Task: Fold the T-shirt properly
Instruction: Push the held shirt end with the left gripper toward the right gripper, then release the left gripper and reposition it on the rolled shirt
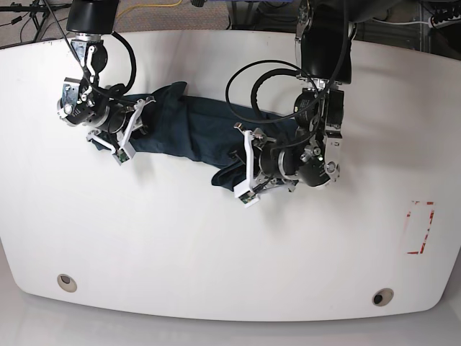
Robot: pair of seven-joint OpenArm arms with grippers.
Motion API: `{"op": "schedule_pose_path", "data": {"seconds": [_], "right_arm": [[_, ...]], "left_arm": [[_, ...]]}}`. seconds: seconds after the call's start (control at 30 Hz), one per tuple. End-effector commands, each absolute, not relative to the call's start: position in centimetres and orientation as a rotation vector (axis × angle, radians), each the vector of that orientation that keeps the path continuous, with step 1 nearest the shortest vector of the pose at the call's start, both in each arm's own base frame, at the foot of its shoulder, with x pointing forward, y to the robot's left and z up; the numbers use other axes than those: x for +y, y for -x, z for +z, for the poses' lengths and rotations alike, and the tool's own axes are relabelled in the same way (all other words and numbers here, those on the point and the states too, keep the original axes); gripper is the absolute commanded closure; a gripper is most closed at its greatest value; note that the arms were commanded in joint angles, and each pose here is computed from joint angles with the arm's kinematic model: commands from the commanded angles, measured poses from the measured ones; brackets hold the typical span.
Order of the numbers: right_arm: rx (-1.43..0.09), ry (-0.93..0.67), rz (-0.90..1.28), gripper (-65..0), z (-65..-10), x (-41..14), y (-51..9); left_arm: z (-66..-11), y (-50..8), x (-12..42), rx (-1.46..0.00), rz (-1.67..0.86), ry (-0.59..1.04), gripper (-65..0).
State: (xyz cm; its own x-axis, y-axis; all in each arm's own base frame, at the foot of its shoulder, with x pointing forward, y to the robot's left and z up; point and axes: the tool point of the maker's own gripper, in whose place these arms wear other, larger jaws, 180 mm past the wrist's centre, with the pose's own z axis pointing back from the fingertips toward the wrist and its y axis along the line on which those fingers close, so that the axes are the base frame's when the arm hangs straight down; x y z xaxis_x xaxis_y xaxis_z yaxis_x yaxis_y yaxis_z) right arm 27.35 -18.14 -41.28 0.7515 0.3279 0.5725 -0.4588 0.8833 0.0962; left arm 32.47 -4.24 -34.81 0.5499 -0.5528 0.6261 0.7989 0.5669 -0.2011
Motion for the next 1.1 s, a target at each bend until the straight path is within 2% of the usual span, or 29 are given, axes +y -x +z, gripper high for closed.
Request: {"op": "schedule_pose_path", "data": {"seconds": [0.0,0.13,0.3,0.43,0.67,0.73,0.87,0.9,1.07], "right_arm": [[-0.625,-0.231,0.443,-15.9,-40.1,-18.3,-28.3],[-0.626,-0.232,0.445,-15.9,-40.0,-18.3,-28.4],[-0.626,-0.230,0.445,-15.9,-40.1,-18.3,-28.4],[-0.628,-0.231,0.445,-15.9,-40.0,-18.3,-28.4],[-0.628,-0.231,0.445,-15.9,-40.0,-18.3,-28.4],[-0.628,-0.231,0.445,-15.9,-40.0,-18.3,-28.4],[-0.632,-0.230,0.447,-15.9,-39.9,-18.2,-28.5],[-0.636,-0.226,0.452,-15.9,-39.7,-18.2,-28.5],[-0.671,-0.210,0.475,-15.9,-38.4,-18.0,-29.0]], "left_arm": [[-32.0,-33.3,-6.0,-0.607,-0.883,0.564,-28.9],[-30.1,-33.1,-7.3,-0.624,-0.919,0.638,-31.4],[-25.9,-34.2,-7.7,-0.755,-0.931,0.690,-31.5],[-24.8,-35.5,-5.6,-0.812,-0.866,0.660,-31.5],[-27.8,-37.7,0.8,-0.770,-0.754,0.473,-30.6],[-28.7,-38.1,2.2,-0.755,-0.742,0.400,-26.3],[-31.1,-37.4,3.7,-0.712,-0.725,0.313,-9.9],[-31.3,-37.3,3.8,-0.709,-0.724,0.302,-7.8],[-32.7,-37.1,4.9,-0.686,-0.721,0.226,-6.5]]}}
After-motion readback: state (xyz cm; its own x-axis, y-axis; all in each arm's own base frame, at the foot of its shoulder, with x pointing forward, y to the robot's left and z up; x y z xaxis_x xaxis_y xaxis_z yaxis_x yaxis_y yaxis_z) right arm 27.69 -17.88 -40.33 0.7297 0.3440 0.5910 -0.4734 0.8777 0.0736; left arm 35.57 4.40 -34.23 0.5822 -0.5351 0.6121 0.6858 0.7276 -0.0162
